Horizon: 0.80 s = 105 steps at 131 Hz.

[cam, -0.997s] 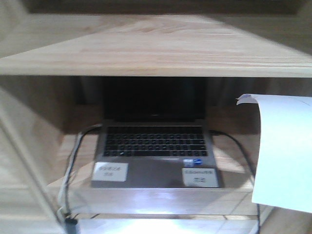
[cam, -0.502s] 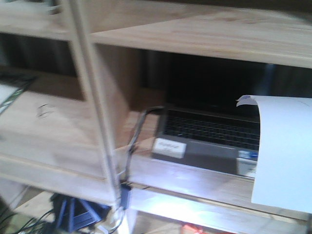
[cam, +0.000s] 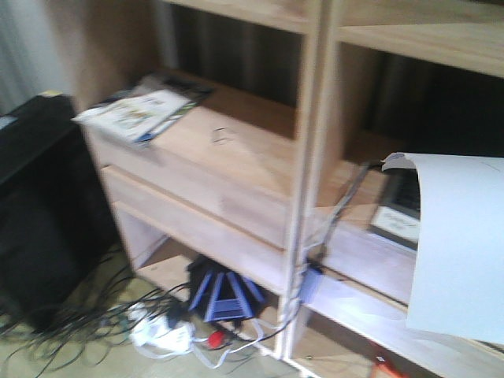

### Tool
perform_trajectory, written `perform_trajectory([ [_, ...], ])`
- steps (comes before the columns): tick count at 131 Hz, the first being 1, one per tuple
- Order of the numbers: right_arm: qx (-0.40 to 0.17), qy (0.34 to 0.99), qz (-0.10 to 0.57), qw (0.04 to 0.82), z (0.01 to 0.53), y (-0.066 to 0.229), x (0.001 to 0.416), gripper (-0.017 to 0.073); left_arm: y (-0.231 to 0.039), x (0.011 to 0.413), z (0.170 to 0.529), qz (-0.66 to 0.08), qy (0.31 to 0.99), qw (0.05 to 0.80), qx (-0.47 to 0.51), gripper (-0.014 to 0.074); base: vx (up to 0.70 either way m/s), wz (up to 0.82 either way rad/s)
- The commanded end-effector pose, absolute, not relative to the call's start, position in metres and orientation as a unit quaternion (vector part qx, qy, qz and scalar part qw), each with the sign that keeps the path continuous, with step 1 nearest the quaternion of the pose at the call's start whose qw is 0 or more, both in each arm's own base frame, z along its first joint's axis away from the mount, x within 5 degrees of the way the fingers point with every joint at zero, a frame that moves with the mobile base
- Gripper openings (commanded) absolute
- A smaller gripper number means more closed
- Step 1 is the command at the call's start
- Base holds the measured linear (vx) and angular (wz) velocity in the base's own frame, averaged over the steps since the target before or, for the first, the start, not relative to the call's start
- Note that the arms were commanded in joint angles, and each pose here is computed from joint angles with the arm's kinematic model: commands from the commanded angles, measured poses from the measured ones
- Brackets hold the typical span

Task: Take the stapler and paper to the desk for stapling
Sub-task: 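Turn the base away from the shelf holding stapler and paper, then drive the base to the wooden desk with the black monitor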

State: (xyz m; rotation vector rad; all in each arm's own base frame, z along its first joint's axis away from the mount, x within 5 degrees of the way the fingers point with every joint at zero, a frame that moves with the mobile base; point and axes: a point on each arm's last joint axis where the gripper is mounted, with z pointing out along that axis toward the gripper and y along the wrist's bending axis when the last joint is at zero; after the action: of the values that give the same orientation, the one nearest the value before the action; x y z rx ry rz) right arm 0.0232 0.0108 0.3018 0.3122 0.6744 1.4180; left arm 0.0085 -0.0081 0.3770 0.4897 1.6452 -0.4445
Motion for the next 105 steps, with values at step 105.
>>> perform_trajectory([
  [105, 0.122, 0.282, 0.636, 0.708, 0.3113, 0.0107, 0.0192, -0.0007, -0.0078, 0.0075, 0.3959, -0.214, 0.674, 0.678, 0.201, -0.0006, -0.17, 0.62],
])
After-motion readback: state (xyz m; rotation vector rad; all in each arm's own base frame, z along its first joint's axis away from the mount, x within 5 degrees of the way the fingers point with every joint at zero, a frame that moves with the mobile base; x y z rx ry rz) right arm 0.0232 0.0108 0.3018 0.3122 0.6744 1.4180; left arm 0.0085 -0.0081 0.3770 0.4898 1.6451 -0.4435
